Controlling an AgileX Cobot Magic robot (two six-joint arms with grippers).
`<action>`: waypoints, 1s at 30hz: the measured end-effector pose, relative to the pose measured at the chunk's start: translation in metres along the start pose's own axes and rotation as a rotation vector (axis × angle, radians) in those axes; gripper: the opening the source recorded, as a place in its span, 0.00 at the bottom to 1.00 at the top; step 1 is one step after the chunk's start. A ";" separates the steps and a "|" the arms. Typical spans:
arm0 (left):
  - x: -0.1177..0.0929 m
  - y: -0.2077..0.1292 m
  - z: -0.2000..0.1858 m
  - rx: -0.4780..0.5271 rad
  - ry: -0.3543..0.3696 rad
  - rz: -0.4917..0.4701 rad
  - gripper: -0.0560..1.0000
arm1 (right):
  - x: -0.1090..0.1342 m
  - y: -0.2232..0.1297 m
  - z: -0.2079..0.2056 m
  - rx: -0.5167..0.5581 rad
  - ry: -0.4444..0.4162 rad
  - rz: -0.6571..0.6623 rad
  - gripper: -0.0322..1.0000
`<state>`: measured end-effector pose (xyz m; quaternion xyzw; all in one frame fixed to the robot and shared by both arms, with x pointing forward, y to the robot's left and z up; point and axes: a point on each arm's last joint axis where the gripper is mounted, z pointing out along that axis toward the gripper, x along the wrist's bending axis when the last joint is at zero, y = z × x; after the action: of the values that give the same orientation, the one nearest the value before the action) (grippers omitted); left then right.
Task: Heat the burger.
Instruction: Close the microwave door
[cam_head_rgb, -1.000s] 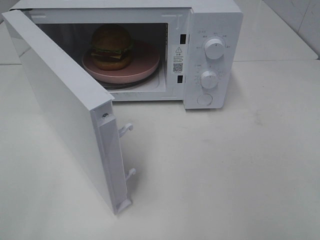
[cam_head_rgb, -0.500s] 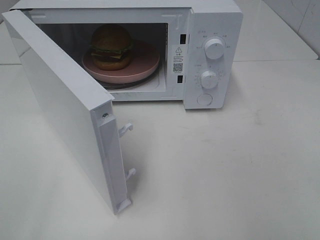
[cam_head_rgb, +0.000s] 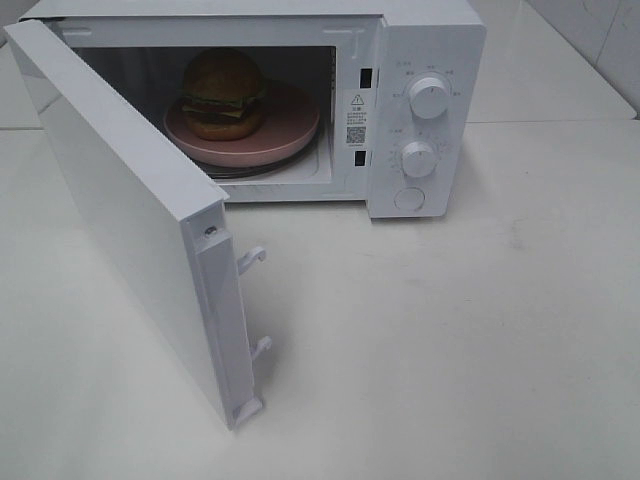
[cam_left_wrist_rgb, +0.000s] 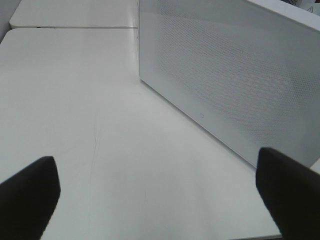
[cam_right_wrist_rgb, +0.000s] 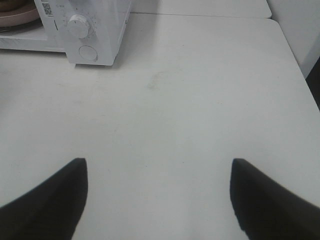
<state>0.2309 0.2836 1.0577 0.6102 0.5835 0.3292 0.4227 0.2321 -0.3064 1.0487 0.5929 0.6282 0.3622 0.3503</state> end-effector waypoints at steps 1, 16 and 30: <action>0.000 0.000 0.000 0.000 0.000 0.000 0.99 | 0.000 0.000 0.000 0.000 0.000 0.000 0.77; -0.001 0.001 0.000 -0.009 -0.005 -0.013 0.99 | 0.000 0.000 0.000 0.000 0.000 0.001 0.77; 0.005 0.032 0.021 -0.047 0.015 -0.044 0.48 | 0.000 0.000 0.000 0.000 0.000 0.003 0.77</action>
<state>0.2641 0.2873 1.0768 0.5846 0.5920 0.3383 0.4397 0.2321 -0.3064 1.0487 0.5938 0.6273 0.3627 0.3497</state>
